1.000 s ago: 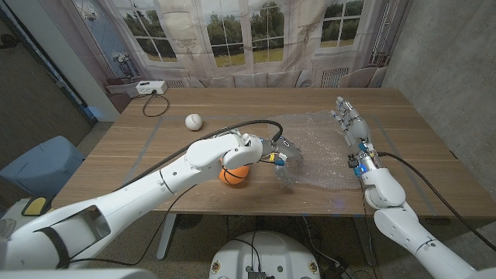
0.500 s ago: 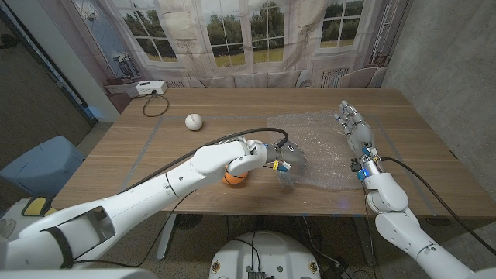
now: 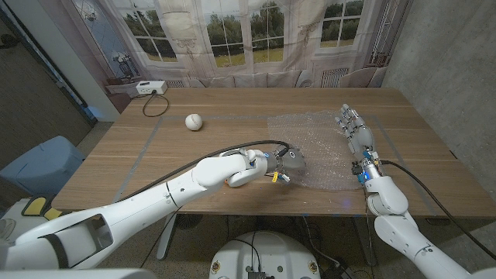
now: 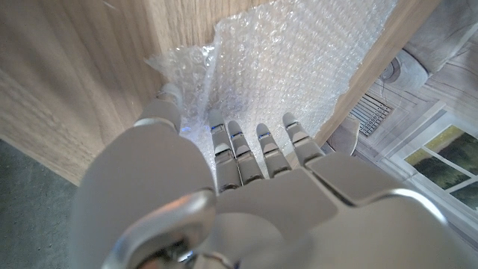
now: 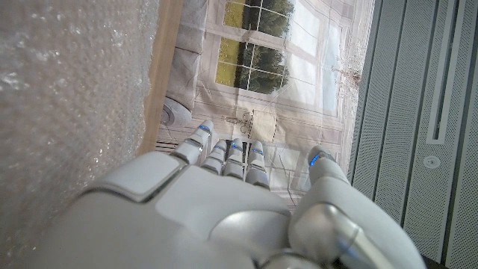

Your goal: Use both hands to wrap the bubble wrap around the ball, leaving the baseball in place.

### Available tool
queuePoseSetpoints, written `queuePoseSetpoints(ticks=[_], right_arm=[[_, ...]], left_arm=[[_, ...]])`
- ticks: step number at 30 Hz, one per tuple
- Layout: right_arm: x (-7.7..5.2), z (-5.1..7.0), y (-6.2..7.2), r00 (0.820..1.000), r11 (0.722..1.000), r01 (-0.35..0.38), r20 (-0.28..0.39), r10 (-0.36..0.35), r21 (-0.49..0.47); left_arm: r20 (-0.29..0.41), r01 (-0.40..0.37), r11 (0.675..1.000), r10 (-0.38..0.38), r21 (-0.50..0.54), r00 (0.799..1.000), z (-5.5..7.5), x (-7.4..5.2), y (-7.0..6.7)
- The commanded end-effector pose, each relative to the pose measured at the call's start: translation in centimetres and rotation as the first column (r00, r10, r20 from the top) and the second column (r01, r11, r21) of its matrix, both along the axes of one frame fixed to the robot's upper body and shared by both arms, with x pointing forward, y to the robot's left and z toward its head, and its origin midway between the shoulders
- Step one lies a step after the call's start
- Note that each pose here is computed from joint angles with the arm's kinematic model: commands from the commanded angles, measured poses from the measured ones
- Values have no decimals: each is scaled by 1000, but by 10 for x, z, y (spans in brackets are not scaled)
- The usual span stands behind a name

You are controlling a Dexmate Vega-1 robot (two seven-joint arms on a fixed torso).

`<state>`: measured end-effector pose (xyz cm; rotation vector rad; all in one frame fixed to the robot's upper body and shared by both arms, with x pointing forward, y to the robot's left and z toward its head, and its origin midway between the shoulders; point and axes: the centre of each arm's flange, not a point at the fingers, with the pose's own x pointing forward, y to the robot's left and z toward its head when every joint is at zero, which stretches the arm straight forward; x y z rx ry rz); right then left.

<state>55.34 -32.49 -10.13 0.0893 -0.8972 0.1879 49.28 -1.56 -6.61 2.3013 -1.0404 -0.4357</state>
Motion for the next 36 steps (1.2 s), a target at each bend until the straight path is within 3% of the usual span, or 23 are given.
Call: queuePoseSetpoints(ticks=[1, 12, 23, 29, 36], right_arm=[[3, -3, -1, 1000, 1000, 0, -2, 0, 3], [3, 2, -1, 1000, 1000, 3, -9, -3, -5], [8, 18, 7, 1000, 999, -13, 2, 13, -33], [12, 35, 7, 1000, 998, -13, 18, 14, -57], [18, 56, 4, 999, 996, 15, 32, -12, -83]], left_arm=[[84, 65, 997, -61, -35, 995, -8, 0, 3], [124, 92, 991, -79, -99, 989, -5, 1, 7], [47, -17, 979, 27, -204, 999, 48, -20, 19], [14, -39, 968, 43, -249, 999, 67, -32, 26], [4, -55, 960, 59, -274, 998, 87, -56, 34]])
